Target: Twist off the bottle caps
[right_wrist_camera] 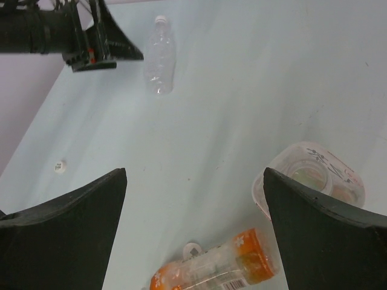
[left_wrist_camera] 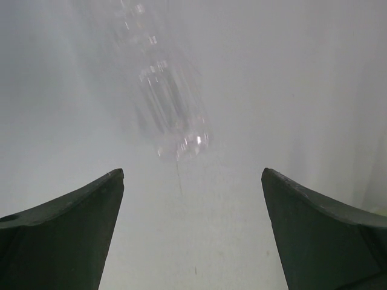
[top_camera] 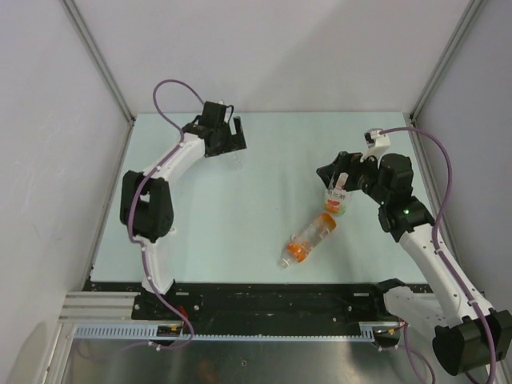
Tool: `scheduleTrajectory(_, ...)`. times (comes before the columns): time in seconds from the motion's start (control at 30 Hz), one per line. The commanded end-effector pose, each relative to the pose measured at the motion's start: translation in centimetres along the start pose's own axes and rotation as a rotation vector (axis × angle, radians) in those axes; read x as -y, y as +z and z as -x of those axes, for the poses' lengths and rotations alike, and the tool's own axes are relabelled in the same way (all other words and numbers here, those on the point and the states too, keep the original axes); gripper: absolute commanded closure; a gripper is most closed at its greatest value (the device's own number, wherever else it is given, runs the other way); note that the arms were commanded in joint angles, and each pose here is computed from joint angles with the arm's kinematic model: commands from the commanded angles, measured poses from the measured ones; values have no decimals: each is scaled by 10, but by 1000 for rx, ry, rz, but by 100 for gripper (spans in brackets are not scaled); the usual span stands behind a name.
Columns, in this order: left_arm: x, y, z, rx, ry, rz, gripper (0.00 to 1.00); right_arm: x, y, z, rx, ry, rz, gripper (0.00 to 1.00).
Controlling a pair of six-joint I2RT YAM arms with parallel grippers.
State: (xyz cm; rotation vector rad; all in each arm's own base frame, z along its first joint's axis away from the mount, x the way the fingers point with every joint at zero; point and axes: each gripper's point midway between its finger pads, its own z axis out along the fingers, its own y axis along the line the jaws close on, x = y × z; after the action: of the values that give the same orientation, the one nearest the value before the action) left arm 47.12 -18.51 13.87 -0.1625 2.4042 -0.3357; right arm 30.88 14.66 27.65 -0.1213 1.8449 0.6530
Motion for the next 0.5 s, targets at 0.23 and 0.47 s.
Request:
scheduleTrajectory(0.23, -14, 69, 71, 45, 21, 96, 1, -3, 8, 22, 39, -33, 19, 1)
scheduleTrajectory(0.47, -33, 97, 52, -24, 23, 180, 2, 3, 13, 22, 34, -32, 2, 1)
